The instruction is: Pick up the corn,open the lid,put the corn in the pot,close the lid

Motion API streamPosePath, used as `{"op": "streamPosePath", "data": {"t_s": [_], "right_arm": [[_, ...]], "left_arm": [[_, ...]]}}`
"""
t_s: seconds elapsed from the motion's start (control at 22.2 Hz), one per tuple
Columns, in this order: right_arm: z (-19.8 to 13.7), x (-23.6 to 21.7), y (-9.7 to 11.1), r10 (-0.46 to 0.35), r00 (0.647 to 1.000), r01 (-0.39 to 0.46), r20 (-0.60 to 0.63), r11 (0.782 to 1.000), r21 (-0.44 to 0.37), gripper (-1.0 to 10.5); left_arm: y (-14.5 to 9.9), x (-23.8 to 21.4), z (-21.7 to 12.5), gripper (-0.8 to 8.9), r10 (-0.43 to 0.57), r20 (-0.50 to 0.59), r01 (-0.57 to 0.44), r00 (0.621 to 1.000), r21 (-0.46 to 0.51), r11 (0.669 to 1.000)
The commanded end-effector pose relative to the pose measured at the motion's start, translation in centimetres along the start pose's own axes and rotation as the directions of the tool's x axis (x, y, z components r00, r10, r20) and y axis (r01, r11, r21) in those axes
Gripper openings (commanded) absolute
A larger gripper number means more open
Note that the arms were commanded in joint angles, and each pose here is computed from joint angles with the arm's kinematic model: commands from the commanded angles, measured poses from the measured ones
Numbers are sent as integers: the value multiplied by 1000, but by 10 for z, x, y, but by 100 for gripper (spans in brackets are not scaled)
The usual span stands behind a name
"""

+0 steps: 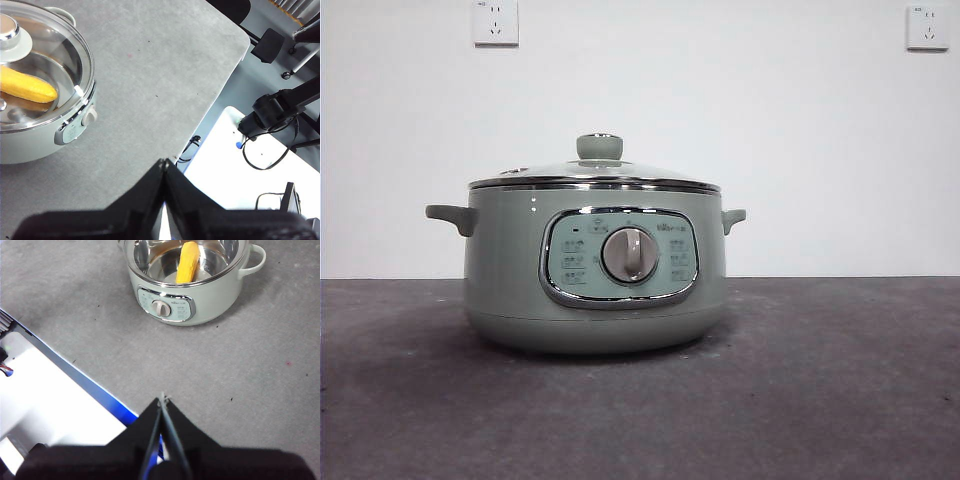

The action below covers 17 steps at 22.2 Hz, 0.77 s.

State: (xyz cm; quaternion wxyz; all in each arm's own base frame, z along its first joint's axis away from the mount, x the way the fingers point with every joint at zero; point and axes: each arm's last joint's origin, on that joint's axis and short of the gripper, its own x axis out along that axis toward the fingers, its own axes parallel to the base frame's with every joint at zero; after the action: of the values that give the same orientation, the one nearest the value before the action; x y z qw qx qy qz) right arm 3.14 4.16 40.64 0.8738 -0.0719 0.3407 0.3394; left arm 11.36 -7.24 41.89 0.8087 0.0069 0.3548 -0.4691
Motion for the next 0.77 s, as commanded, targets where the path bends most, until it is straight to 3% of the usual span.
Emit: {"op": "streamPosePath", "data": {"t_s": [0.05, 0.54, 0.77], "right_arm": [[-4, 2, -1, -9, 999, 9, -31, 1000, -7, 1], [-4, 2, -1, -10, 999, 10, -31, 1000, -7, 1], [-4, 2, -1, -10, 999, 10, -31, 1000, -7, 1]], "left_arm": [[0, 1, 1, -4, -6, -4, 6, 1000, 4, 1000], [3, 2, 5, -2, 33, 26, -34, 999, 31, 999], [7, 0, 14, -2, 107, 111, -116, 988, 78, 990]]}}
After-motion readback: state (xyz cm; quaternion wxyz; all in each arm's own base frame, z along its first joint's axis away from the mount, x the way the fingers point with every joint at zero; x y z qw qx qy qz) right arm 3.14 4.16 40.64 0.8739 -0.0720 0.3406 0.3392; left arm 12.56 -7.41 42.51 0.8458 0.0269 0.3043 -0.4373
